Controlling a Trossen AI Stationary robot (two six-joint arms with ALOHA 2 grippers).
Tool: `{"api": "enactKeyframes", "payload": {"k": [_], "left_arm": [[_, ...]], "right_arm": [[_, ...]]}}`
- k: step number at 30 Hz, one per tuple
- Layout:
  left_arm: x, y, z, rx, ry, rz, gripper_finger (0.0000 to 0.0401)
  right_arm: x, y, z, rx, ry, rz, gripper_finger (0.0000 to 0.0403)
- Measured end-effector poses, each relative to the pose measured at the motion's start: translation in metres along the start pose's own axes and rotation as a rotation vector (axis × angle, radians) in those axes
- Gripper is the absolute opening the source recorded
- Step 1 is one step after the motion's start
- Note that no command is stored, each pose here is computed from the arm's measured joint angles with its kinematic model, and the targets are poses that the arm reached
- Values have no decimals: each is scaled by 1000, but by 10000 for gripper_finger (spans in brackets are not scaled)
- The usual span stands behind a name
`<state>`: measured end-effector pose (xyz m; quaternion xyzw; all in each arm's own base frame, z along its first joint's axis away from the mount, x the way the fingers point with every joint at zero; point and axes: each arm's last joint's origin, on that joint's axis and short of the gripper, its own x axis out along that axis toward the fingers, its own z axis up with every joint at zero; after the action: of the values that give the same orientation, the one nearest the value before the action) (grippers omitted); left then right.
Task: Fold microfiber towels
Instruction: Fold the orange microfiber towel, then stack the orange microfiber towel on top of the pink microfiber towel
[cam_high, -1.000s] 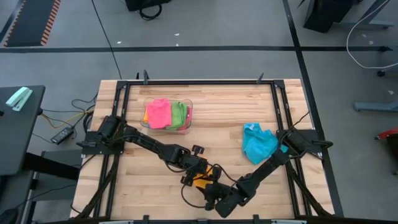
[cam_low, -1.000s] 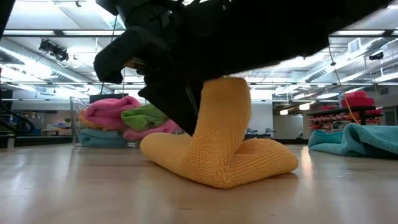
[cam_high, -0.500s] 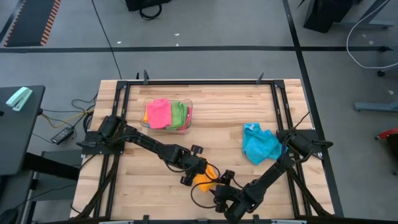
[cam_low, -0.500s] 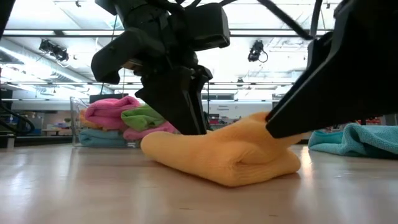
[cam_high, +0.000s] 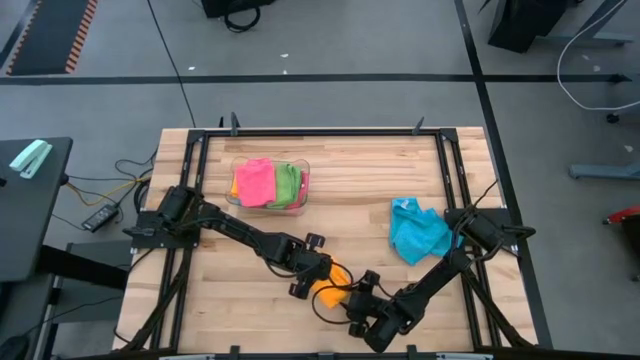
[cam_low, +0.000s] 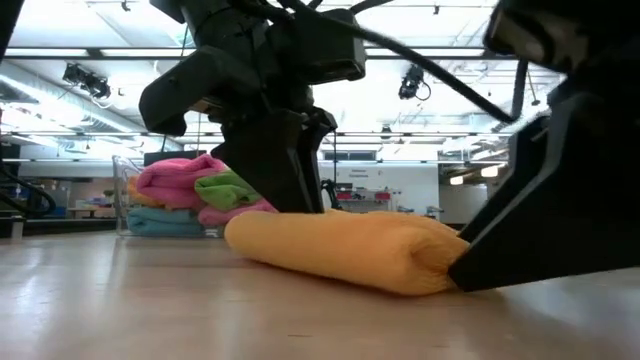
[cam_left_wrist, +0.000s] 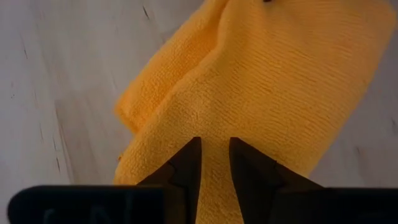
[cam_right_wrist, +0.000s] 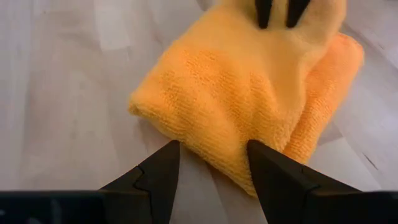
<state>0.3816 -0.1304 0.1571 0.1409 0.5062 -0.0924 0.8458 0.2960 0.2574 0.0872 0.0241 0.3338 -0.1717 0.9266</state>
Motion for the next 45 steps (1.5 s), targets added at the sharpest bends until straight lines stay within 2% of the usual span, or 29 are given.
{"api": "enactKeyframes", "payload": {"k": [7,13,19,23,28,32,39,45], "left_arm": [[-17,-6,3,73,-25,-7,81],[-32,-14,6,130,-56,-5,88],[-33,-35,5,188,-61,-29,119],[-33,-52,3,296,-51,-39,163],[-27,-71,0,461,-49,70,221],[-16,-80,-4,566,-11,190,248],[3,-87,-11,665,56,373,247],[10,-91,-14,702,78,390,228]], "right_arm": [[-16,11,29,-40,-27,33,197],[-39,9,51,-46,-56,42,197],[-67,4,52,-92,-34,52,197],[-87,0,50,-77,-72,9,197],[-98,2,44,-75,-144,-28,197],[-98,1,44,-62,-153,-37,197],[-94,-2,46,-44,-149,-53,197],[-92,-2,48,-35,-154,-55,197]]}}
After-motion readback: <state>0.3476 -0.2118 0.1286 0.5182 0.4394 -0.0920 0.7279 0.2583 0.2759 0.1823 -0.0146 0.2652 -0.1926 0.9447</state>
